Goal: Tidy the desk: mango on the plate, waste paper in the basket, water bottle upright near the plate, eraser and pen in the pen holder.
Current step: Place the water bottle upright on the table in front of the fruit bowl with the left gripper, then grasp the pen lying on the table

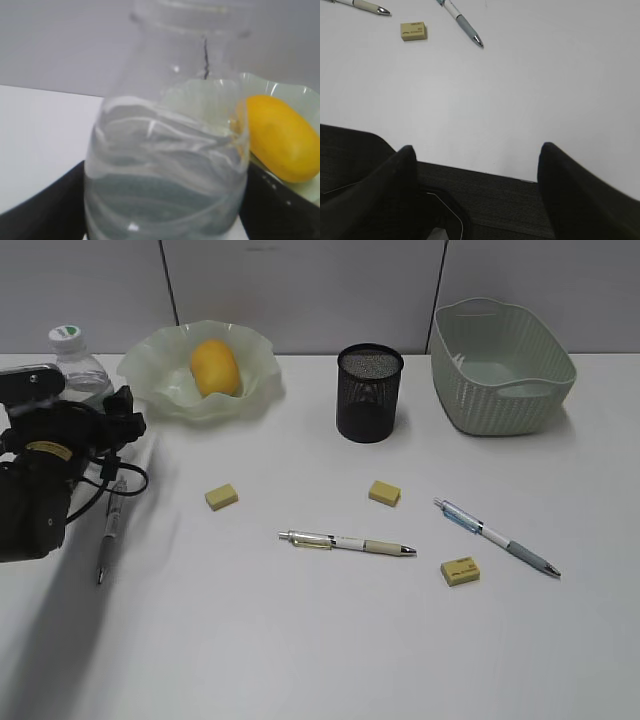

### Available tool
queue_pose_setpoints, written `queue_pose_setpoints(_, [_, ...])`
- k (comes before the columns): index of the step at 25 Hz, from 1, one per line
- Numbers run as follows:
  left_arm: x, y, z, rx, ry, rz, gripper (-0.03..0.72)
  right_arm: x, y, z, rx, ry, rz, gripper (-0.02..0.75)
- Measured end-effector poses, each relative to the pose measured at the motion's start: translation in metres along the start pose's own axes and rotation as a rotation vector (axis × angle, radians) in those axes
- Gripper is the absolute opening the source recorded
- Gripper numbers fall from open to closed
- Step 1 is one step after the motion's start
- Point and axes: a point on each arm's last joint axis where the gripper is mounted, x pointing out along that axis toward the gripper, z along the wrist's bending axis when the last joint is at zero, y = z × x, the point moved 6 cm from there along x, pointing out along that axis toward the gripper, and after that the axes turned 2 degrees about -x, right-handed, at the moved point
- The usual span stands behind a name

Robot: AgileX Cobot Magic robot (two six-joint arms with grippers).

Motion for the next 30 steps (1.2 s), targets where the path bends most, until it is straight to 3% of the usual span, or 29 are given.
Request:
queue_pose_setpoints(8, [-0.029, 0.013, 0.006, 0.030, 0.006, 0.082, 0.664, 0.000, 0.000, 0.000, 0.000, 0.000, 0.000, 0.585])
queue_pose_setpoints(14, [-0.056, -0.022, -0.010, 0.042, 0.106, 0.068, 0.661, 0.000, 0.000, 0.000, 0.001, 0.000, 0.000, 0.585])
queue_pose_setpoints(21, [-0.093, -0.071, -0.027, 0.016, 0.162, 0.292, 0.628, 0.000, 0.000, 0.000, 0.001, 0.000, 0.000, 0.585])
queue_pose_setpoints(30, [-0.146, -0.100, -0.039, 0.123, 0.191, 0.816, 0.557, 0.000, 0.000, 0.000, -0.001, 0.003, -0.001, 0.585])
